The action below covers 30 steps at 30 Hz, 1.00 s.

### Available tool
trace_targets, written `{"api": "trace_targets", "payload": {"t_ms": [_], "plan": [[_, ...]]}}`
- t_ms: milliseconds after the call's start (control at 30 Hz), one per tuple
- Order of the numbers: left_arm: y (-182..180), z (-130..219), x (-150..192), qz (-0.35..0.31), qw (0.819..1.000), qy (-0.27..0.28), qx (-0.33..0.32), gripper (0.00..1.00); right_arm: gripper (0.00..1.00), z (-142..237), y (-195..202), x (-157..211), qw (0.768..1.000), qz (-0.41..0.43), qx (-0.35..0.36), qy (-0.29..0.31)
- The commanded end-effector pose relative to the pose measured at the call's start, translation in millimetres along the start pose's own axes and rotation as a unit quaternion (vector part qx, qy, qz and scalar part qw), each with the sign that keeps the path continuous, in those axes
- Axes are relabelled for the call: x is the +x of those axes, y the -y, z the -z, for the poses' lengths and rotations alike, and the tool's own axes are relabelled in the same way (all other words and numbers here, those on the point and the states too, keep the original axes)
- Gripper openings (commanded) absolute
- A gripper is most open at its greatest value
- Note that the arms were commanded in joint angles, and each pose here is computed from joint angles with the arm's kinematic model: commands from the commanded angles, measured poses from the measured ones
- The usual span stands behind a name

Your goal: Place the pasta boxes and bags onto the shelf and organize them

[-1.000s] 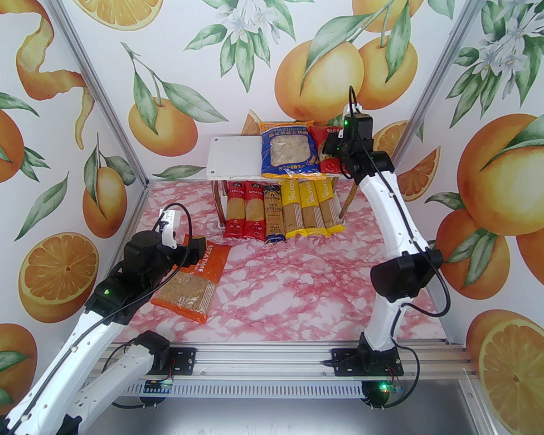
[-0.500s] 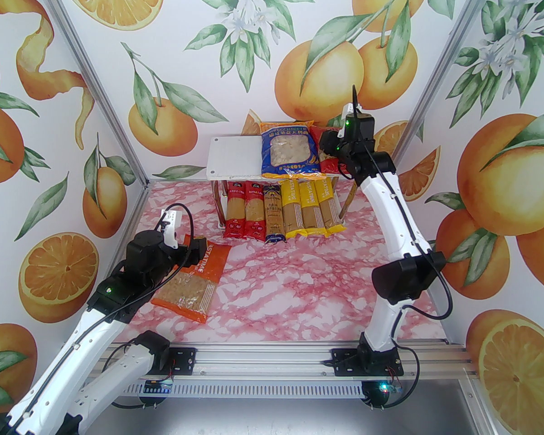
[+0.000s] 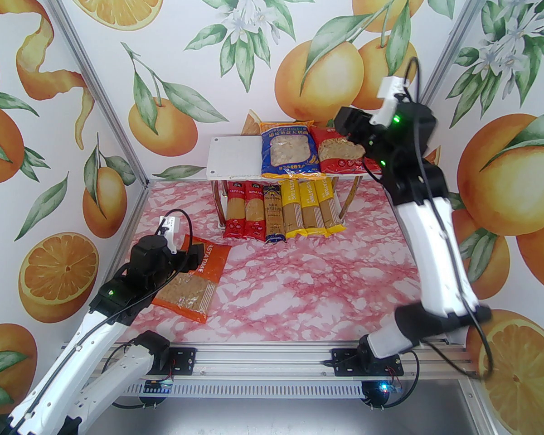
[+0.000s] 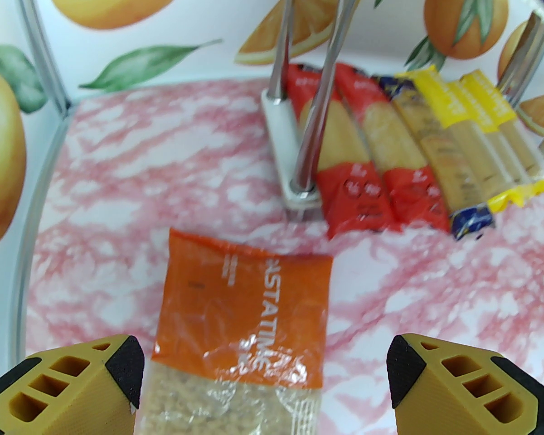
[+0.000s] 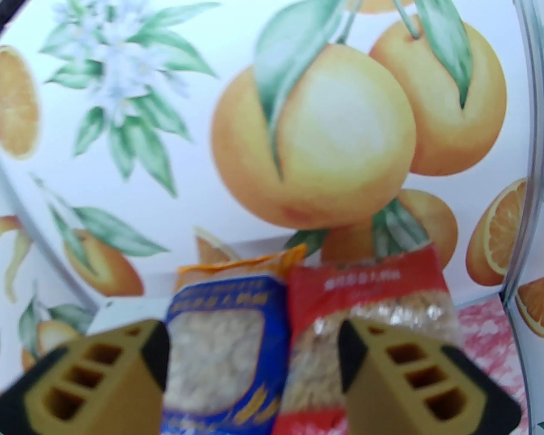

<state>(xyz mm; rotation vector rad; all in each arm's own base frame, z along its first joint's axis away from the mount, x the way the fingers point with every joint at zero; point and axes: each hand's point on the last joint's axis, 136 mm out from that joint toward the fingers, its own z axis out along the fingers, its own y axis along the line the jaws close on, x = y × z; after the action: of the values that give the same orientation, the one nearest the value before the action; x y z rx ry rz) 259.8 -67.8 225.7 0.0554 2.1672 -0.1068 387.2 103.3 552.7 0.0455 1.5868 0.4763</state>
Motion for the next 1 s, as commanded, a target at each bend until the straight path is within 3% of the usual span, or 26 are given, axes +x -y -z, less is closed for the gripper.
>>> {"api": "trace_targets", "payload": {"t_ms": [0,267,400,667,967], "plan": [[-8,-9,33,0.008,0.998,-0.06,-0.021,0.98,0.67,27,-18,59,0.997,0.019,-0.026,-0.065],[1,-25,74,0.029,0.989,-0.143,-0.004,1.0,0.67,124,-31,169,0.977,-0.055,-0.092,-0.182],[-2,-33,84,0.027,0.984,-0.173,-0.024,1.0,0.67,161,-18,208,0.961,-0.074,-0.083,-0.254],[-12,-65,111,-0.032,0.956,-0.279,-0.081,1.0,0.69,186,-8,242,0.954,-0.107,-0.091,-0.266],[-5,-91,115,-0.075,0.949,-0.299,-0.065,1.0,0.71,185,-6,246,0.954,-0.066,-0.093,-0.278]]}}
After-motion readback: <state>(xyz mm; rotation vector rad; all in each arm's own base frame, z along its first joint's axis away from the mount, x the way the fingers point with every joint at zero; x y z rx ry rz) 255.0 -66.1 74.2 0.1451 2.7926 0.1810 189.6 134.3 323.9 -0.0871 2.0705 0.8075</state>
